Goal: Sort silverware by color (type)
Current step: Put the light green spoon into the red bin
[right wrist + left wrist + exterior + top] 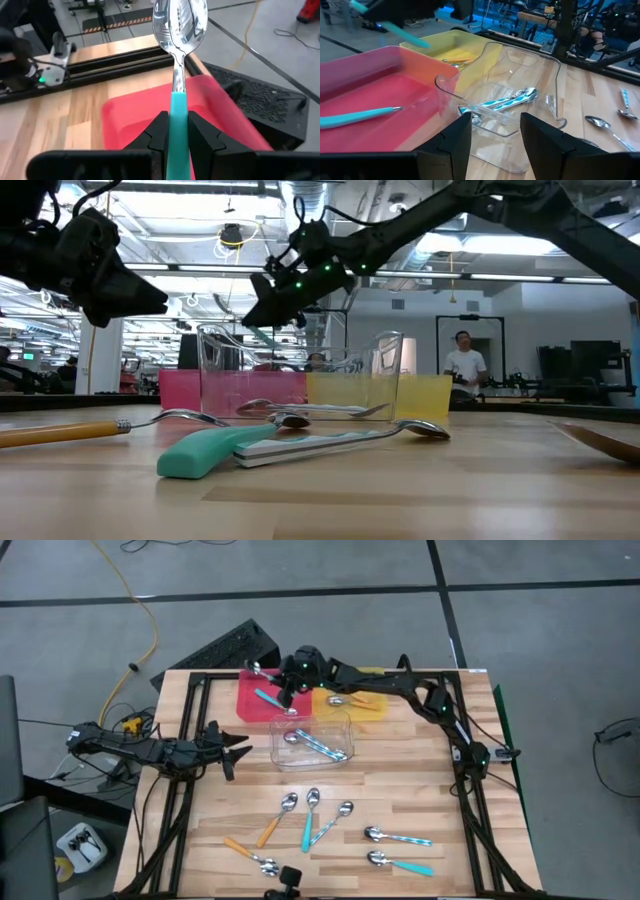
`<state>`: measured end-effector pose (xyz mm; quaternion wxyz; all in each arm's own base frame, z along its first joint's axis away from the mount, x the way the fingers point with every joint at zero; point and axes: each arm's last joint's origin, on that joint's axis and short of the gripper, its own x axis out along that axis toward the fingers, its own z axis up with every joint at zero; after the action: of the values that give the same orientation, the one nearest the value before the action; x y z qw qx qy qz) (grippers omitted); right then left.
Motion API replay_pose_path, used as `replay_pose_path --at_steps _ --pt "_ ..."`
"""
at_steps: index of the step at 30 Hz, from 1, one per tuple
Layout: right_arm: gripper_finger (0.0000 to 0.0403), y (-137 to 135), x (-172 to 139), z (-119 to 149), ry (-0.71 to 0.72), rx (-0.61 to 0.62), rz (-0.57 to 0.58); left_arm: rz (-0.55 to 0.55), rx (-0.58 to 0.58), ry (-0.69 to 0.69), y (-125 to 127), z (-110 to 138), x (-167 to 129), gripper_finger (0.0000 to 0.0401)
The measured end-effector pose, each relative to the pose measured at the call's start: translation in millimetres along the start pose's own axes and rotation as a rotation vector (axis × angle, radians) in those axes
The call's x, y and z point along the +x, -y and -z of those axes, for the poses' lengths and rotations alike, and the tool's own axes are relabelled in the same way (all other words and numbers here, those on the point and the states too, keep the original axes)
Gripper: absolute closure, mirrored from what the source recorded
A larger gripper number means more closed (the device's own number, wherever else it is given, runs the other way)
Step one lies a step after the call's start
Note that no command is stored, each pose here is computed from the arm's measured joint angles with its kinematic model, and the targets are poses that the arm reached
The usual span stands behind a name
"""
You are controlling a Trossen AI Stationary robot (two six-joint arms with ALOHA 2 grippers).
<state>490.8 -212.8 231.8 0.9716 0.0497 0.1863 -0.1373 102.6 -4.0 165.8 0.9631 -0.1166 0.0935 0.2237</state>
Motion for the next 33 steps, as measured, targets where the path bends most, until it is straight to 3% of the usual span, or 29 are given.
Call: replay_pose_path --at_steps 17,23,33 --pt "0.033 4.5 6.6 28.5 -0.108 0.017 0.009 -0.02 0.003 0.001 -0.7 0.5 0.0 0.0248" --pt "0.0328 12.7 17.8 49.5 -0.161 0.092 0.025 -0.021 0.003 0.0 -0.8 0.5 0.0 0.0248" --pt "0.0314 13.6 17.4 45.6 -0.142 0.128 0.078 -0.024 0.003 0.002 -0.9 0.5 0.0 0.0248"
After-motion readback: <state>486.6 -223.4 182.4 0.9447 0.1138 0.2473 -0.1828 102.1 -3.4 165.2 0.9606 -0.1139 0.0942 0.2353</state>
